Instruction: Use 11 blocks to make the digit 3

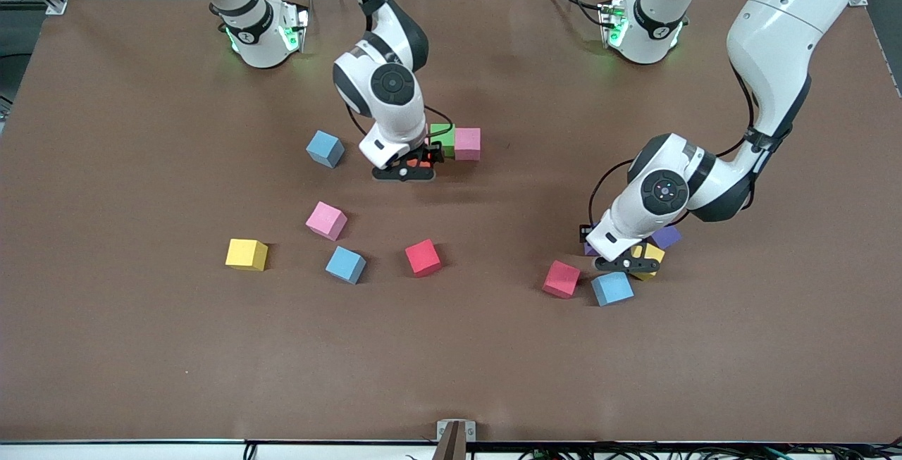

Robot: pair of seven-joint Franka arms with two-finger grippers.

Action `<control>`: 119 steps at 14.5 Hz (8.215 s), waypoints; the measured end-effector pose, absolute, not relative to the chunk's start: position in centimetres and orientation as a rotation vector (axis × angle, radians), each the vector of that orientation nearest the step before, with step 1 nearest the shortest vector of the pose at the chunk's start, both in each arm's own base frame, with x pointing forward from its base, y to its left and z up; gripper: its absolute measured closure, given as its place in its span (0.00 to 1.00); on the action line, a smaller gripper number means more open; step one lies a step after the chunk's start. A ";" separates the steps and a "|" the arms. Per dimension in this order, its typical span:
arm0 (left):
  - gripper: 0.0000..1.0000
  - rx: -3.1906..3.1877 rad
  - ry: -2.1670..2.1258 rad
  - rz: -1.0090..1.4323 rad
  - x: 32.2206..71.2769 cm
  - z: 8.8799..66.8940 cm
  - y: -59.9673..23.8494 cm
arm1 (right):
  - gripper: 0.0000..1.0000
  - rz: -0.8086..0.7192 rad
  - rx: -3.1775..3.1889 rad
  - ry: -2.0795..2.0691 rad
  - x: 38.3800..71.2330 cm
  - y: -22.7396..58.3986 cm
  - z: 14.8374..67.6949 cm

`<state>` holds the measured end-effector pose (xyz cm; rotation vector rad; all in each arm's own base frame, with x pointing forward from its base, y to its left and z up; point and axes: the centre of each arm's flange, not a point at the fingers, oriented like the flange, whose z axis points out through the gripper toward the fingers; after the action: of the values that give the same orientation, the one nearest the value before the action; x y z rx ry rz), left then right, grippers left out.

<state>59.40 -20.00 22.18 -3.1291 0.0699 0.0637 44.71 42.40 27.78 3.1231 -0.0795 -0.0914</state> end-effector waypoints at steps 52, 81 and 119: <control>0.45 -3.112 -0.011 0.080 59.9 25.3 -20.5 | 0.43 0.054 2.919 -1.145 61.3 45.7 21.7; 0.45 -3.118 -0.077 0.077 60.1 25.6 -20.4 | 0.43 0.035 3.148 0.167 44.6 44.5 22.0; 0.45 -3.117 -0.236 0.068 59.8 26.1 -21.9 | 0.00 -0.099 3.158 -0.438 55.3 28.9 32.3</control>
<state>59.77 -21.90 26.10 -3.1174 -0.2356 0.0677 55.32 28.86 32.34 3.1581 -0.4385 -0.0993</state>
